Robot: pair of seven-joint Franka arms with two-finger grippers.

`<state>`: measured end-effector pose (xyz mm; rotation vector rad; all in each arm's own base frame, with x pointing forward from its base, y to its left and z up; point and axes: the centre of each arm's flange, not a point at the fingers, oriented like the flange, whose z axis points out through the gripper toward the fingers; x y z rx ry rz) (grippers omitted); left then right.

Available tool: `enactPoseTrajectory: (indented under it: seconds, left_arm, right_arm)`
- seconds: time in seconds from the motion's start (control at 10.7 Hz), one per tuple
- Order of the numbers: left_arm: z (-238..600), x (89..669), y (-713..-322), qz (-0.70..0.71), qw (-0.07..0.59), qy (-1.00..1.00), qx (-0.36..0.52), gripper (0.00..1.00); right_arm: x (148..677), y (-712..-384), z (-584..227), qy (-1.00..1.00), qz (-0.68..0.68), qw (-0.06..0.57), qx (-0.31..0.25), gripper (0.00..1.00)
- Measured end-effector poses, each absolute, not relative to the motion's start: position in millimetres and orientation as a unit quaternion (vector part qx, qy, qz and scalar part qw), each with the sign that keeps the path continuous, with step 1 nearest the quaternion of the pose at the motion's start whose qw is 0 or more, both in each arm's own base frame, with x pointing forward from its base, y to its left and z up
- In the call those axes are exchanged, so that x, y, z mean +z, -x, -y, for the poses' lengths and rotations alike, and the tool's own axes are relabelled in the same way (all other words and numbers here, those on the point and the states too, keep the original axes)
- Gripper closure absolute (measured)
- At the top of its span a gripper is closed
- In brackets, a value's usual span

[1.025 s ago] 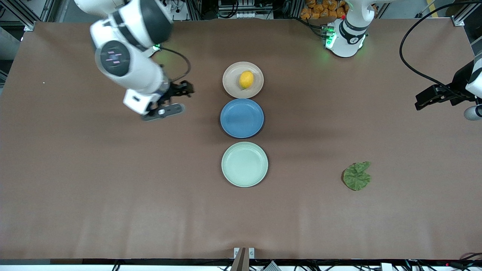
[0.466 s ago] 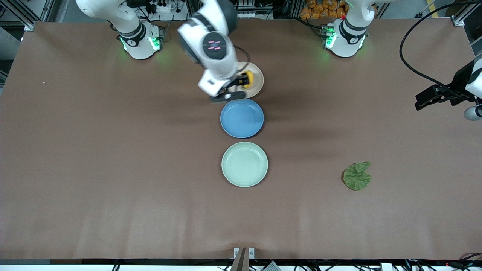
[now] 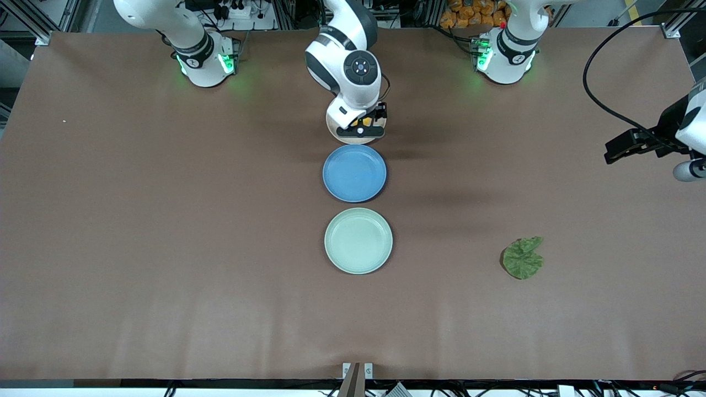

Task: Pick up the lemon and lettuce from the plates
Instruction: 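Lower the right gripper and grasp the yellow lemon, then lift the lemon and carry it away from the plates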

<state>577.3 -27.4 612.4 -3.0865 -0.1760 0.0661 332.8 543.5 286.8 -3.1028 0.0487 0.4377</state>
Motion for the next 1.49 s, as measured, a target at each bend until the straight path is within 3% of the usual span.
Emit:
enactPoseTrajectory:
  seconds: [0.37, 0.75, 0.84, 1.03, 1.49]
  left_arm:
    - [28, 598, -585, 0.056, 0.025, 0.998, 0.03, 0.0]
    - [28, 586, -593, 0.055, 0.024, 0.998, 0.033, 0.0]
    - [28, 585, -594, 0.055, 0.024, 0.998, 0.032, 0.0]
    - [28, 585, -594, 0.055, 0.024, 0.998, 0.032, 0.0]
    - [28, 585, -594, 0.056, 0.024, 0.998, 0.032, 0.0]
  right_arm:
    - [230, -279, -546, 0.991, -0.039, 0.013, 0.129, 0.0]
    - [210, -265, -541, 0.991, -0.035, -0.002, 0.133, 0.0]
    - [206, -264, -541, 0.991, -0.036, -0.002, 0.131, 0.05]
    - [196, -261, -539, 0.992, -0.039, 0.007, 0.118, 0.31]
    - [205, -273, -539, 0.993, -0.06, 0.025, 0.099, 0.31]
